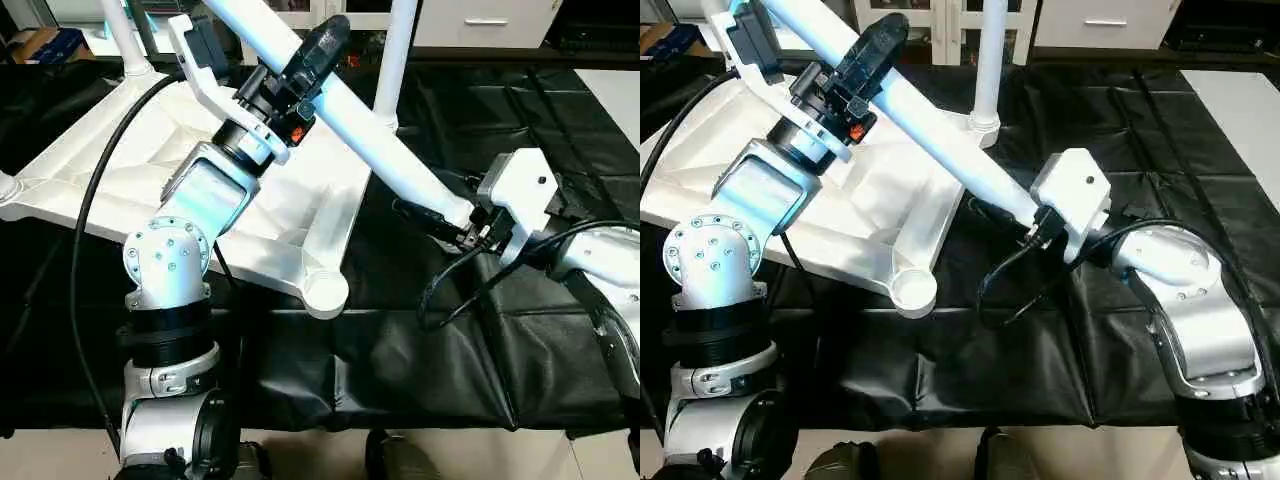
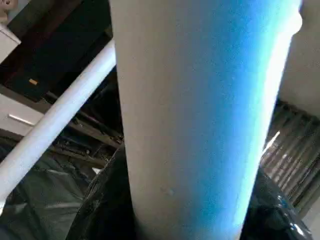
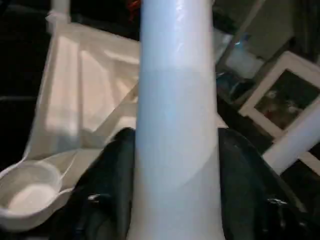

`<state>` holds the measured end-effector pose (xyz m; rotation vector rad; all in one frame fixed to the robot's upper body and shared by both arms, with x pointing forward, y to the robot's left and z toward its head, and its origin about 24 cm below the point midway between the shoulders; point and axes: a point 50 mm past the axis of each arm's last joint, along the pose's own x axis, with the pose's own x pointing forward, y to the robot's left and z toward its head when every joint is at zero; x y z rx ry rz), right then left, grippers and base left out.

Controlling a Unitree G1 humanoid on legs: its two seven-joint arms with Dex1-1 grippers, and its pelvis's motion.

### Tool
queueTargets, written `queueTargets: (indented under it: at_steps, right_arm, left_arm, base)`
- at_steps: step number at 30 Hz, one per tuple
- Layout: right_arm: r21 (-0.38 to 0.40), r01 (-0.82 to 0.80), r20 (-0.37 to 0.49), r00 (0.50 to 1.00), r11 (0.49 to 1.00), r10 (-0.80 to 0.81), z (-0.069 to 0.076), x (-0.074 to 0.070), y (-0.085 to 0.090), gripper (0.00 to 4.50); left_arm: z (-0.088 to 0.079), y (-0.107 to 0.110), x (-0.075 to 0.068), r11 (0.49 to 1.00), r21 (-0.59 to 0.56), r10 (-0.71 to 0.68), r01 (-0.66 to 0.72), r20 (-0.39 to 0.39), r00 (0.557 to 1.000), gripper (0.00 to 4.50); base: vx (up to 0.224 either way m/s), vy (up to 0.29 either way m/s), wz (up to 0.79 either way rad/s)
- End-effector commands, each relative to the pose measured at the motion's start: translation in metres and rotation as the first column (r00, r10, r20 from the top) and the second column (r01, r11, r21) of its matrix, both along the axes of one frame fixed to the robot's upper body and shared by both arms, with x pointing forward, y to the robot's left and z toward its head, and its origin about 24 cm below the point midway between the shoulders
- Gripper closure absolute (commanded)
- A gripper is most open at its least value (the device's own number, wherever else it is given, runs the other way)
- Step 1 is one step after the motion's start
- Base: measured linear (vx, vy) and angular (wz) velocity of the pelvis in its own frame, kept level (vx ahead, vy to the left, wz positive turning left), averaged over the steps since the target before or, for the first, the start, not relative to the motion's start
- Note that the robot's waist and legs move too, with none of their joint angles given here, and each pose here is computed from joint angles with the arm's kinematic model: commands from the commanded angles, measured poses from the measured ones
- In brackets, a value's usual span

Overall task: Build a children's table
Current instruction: Pick table leg

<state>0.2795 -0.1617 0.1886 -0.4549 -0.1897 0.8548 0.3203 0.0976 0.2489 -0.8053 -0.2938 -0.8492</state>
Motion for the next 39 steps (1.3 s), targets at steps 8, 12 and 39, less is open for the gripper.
queueTargets:
  at_steps: [8,12,39]
  right_arm:
    - [0.113,0.088,0.257,0.960,0.990,-0.115,0.029,-0.001,-0.004,1.28]
    - [0.247,0.148,0.293,0.931,0.958,-0.219,0.044,-0.003,-0.021,1.18]
    - [0.135,0.094,0.087,0.990,0.986,-0.107,-0.007,-0.034,-0.004,1.18]
  left_arm:
    - [0.015,0.026,0.004,0.985,0.014,0.168,-0.170,0.106,0.980,2.78]
    - [0.020,0.040,0.008,0.968,0.010,0.246,-0.249,0.137,0.960,2.78]
    - [0.069,0.071,-0.010,0.954,-0.300,0.061,0.019,0.256,0.965,2.79]
  base:
    - [0.000,0.000,0.00]
    - [0.000,0.000,0.00]
    - [0.000,0.000,0.00]
